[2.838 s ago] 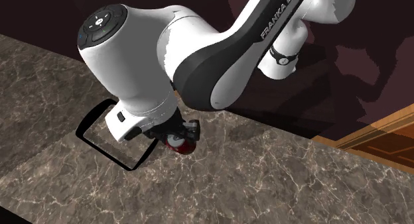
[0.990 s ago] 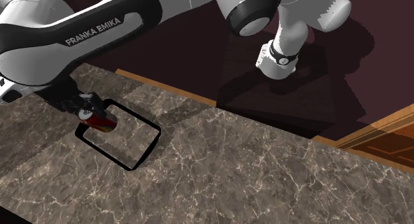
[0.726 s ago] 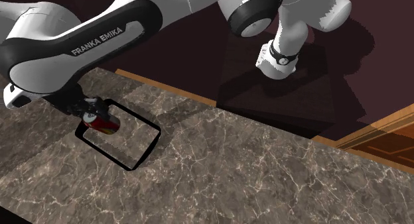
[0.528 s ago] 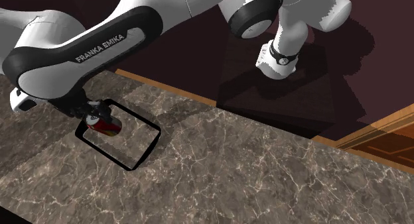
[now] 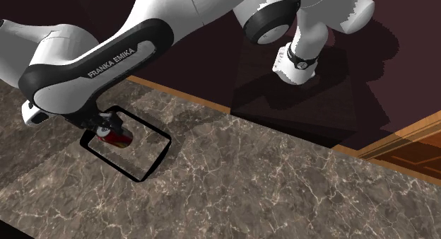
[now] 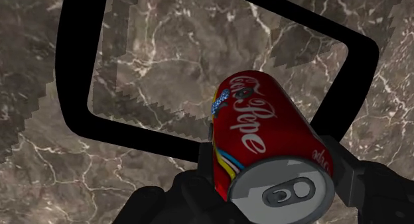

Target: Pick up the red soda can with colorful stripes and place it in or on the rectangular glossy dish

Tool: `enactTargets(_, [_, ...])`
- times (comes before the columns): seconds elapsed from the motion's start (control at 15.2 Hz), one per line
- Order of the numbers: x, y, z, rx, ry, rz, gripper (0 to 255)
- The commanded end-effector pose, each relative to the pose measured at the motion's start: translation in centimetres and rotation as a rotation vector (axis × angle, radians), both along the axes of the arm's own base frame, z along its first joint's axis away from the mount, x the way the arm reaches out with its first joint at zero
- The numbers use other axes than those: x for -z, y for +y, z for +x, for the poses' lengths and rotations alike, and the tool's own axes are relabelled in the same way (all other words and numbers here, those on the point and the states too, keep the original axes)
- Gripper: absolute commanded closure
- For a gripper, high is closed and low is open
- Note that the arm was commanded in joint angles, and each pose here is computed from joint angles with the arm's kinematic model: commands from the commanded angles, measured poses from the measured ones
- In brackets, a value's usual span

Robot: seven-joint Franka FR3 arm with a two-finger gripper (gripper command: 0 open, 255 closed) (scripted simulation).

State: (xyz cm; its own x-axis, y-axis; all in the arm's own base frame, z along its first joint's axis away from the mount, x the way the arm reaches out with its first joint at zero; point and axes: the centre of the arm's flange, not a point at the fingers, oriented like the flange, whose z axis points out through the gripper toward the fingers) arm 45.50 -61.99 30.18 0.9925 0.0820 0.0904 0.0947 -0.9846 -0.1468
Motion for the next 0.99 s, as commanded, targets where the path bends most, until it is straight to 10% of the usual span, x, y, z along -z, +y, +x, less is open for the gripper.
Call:
enactTargets(0.0, [0.0, 0.0, 0.0, 0.0, 0.0, -0.001, 255])
enactTargets(0.13, [0.0, 0.0, 0.0, 0.0, 0.0, -0.001, 255])
enactTargets(0.2, [0.0, 0.0, 0.0, 0.0, 0.0, -0.001, 0])
enactTargets(0.92, [-4.9, -0.8, -0.4, 0.0, 0.0, -0.001, 0])
